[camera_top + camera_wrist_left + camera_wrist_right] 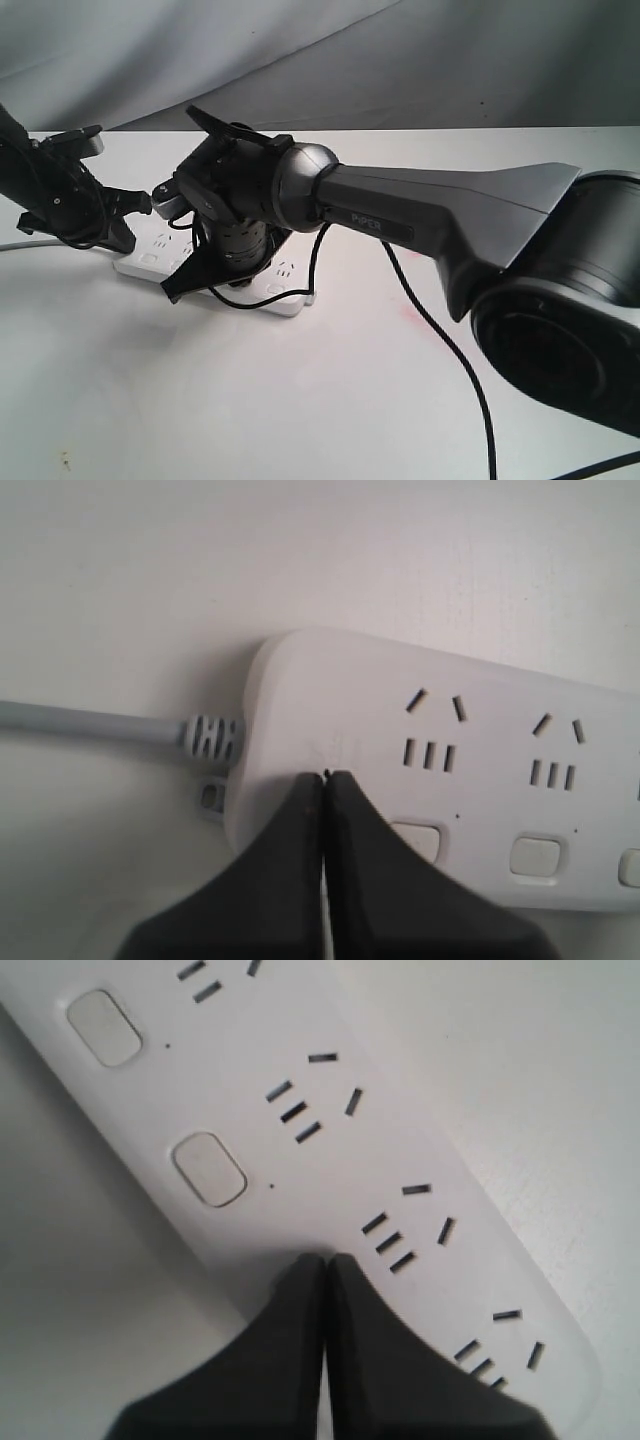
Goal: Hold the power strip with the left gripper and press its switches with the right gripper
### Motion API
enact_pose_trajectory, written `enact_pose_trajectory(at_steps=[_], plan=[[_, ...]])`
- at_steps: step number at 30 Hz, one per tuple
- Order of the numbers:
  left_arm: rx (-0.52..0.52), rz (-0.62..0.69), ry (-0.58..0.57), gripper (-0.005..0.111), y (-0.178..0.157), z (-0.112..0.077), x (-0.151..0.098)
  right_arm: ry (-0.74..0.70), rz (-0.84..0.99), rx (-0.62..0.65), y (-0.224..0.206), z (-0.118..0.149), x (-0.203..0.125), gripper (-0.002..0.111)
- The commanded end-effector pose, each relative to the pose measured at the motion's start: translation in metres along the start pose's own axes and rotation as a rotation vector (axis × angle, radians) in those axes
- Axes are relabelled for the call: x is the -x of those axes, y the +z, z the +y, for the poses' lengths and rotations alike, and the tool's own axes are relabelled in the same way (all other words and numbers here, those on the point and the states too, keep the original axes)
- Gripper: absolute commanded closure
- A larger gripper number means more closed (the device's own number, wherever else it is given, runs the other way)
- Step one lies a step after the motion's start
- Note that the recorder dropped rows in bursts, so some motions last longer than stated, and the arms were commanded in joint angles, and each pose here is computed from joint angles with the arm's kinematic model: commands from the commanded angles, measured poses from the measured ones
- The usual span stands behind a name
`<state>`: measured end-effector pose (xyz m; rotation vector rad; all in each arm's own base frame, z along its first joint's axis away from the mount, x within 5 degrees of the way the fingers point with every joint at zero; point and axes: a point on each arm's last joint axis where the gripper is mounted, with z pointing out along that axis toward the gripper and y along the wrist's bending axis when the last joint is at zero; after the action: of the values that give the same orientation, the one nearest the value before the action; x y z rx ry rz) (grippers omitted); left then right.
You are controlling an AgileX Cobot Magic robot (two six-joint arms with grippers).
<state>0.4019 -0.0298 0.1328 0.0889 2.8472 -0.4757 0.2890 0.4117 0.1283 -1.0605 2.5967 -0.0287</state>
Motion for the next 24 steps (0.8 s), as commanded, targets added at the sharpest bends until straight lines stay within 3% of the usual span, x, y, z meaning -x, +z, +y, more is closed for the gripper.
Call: enact_pose_trajectory(at_steps=[1,10,24], plan=[[0.002,-0.008,-0.006,0.107,0.001,0.000,0.001,0.008,0.121,0.001,0.022,0.005,-0.018,0.108],[0.002,-0.008,-0.004,0.107,0.001,0.000,0.001,0.060,-0.057,0.073,-0.027,0.005,0.021,0.108],[0.002,-0.008,-0.004,0.107,0.001,0.000,0.001,0.077,-0.128,0.101,-0.020,0.009,0.028,0.108]])
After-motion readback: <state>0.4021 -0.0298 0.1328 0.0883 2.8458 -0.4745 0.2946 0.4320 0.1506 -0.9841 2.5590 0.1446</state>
